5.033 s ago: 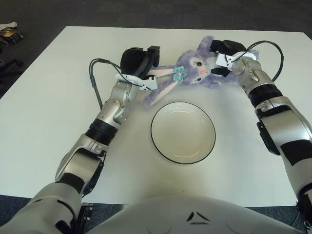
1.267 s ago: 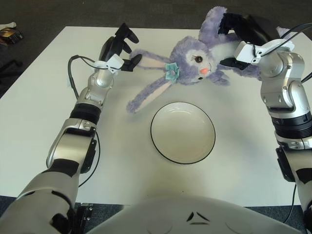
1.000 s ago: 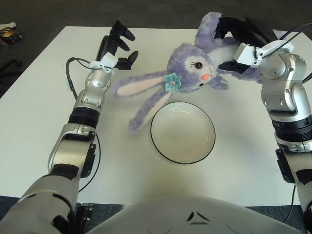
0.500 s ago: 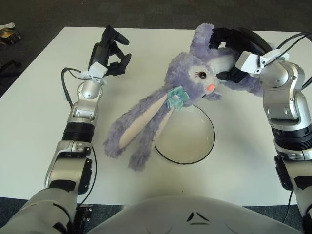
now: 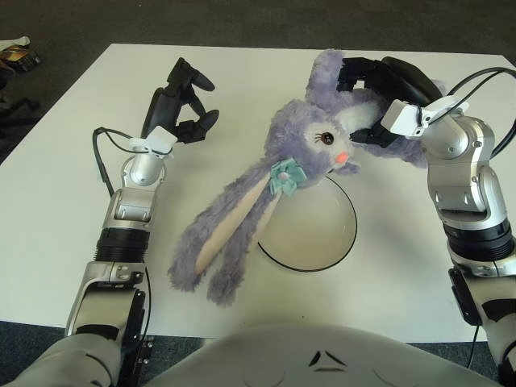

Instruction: Put the doll into the plate.

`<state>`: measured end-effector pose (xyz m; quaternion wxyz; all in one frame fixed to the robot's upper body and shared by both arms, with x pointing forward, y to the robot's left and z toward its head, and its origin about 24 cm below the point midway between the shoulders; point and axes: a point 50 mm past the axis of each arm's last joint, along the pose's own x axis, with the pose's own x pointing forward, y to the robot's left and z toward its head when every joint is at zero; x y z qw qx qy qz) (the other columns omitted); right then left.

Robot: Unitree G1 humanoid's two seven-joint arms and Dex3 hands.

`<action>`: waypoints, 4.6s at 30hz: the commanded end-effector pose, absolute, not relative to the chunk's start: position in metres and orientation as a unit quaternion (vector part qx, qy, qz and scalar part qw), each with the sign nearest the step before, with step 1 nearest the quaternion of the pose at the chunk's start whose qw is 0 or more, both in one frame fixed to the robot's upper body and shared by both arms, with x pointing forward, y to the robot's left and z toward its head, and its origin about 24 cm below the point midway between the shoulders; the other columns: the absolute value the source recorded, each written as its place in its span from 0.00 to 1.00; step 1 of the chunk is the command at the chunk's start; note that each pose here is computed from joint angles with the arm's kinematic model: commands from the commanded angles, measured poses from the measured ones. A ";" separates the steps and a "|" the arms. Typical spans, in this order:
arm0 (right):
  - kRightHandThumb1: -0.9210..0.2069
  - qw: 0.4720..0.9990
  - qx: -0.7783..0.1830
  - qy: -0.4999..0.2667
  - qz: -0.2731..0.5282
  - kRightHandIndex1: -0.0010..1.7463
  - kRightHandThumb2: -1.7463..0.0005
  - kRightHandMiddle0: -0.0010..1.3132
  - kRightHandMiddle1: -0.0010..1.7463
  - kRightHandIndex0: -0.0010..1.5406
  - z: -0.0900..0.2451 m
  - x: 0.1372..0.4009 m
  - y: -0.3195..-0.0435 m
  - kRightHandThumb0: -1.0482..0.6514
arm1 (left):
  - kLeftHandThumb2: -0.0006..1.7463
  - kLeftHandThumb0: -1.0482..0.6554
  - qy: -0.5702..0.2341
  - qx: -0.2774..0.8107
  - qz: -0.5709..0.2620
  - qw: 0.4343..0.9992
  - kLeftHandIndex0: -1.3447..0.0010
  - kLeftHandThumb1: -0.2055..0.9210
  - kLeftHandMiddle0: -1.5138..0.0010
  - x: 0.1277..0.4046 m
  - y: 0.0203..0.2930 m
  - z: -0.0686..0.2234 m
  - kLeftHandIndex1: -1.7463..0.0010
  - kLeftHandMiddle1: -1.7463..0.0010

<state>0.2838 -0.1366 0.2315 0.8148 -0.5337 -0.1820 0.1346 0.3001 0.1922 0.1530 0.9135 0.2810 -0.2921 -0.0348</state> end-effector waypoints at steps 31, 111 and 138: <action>0.70 0.819 -0.501 -0.199 0.197 1.00 0.12 0.79 1.00 0.49 0.215 0.266 -0.121 0.94 | 0.68 0.60 -0.300 0.292 -0.031 0.908 0.79 0.56 0.60 0.300 0.190 0.150 0.00 0.03; 0.66 0.787 -0.545 -0.217 0.189 0.80 0.32 0.00 0.75 0.08 0.223 0.246 -0.123 0.40 | 0.62 0.61 -0.299 0.244 -0.076 0.919 0.78 0.58 0.56 0.318 0.175 0.148 0.00 0.16; 0.63 0.772 -0.570 -0.186 0.212 0.57 0.31 0.01 0.73 0.10 0.233 0.247 -0.131 0.44 | 0.62 0.61 -0.290 0.252 -0.081 0.920 0.78 0.58 0.57 0.320 0.172 0.148 0.00 0.15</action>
